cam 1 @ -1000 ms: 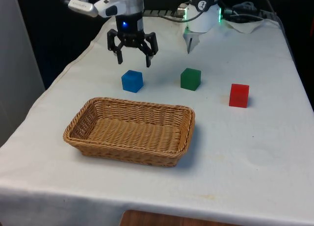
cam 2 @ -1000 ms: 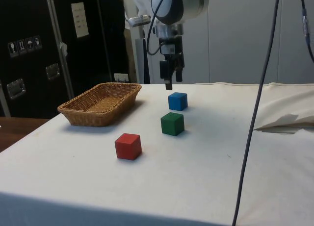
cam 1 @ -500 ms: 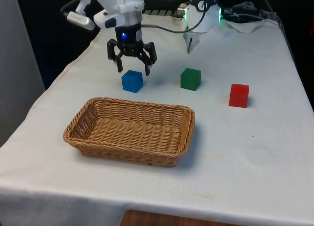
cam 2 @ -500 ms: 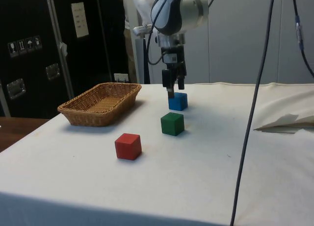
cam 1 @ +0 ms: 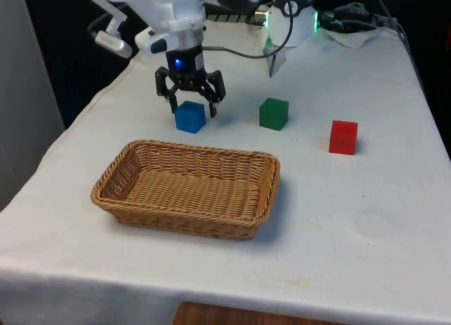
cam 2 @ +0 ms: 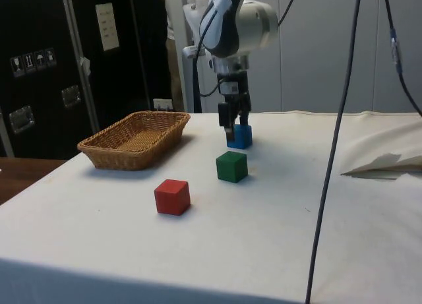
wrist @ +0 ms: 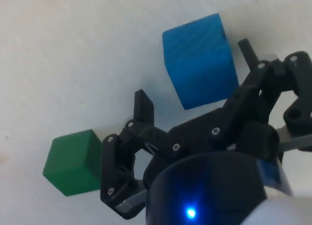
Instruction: Pick up the blue cube and place it into the basket.
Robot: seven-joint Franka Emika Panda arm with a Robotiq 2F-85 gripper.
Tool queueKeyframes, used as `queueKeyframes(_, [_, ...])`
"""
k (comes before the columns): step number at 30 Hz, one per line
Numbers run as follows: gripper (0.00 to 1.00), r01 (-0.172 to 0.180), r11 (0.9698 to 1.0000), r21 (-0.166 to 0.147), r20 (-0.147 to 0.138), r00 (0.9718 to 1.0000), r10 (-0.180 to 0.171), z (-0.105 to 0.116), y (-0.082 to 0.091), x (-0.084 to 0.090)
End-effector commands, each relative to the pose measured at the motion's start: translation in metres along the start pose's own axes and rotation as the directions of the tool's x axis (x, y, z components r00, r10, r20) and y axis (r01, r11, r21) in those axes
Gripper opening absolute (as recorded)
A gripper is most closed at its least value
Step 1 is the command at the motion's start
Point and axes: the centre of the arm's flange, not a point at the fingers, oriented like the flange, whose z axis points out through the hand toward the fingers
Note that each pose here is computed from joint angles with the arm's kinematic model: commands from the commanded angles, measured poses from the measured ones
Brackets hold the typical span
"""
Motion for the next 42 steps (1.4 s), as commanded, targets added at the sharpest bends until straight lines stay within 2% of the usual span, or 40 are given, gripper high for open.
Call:
queueKeyframes(1, [1.0,-0.001,1.0,0.002,0.002,1.0,0.001,0.003,0.0,0.0])
queueKeyframes(2, [1.0,-0.001,0.9999,0.012,-0.012,0.9999,0.001,0.004,0.0,0.002])
queueKeyframes(7, [1.0,-0.001,0.9999,0.011,-0.004,1.0,0.001,0.007,0.002,0.002])
queueKeyframes(9, [0.81,-0.001,0.9999,0.01,-0.003,1.0,0.001,0.007,0.003,0.002])
queueKeyframes(10, [0.64,-0.003,1.0,0.004,0.005,1.0,0.003,0.008,0.003,0.002])
queueKeyframes(11, [0.64,-0.002,0.9999,0.01,-0.003,1.0,0.002,0.007,0.003,0.002])
queueKeyframes(15, [0.18,-0.002,1.0,0.009,-0.001,1.0,0.003,0.007,0.003,0.002])
queueKeyframes(16, [0.0,-0.003,1.0,0.009,-0.001,1.0,0.003,0.007,0.004,0.002])
queueKeyframes(28, [0.0,-0.005,1.0,0.005,0.004,1.0,0.005,0.006,0.004,0.002])
queueKeyframes(36, [0.0,0.004,0.9999,0.014,-0.011,0.9999,-0.003,-0.024,0.003,0.009])
queueKeyframes(37, [0.0,0.005,0.9998,0.021,-0.019,0.9998,-0.004,-0.023,0.003,0.009])
queueKeyframes(38, [0.0,0.004,0.9999,0.015,-0.013,0.9999,-0.004,-0.028,0.003,0.01])
queueKeyframes(42, [0.0,0.011,0.9998,0.019,-0.017,0.9998,-0.01,-0.041,0.003,0.013])
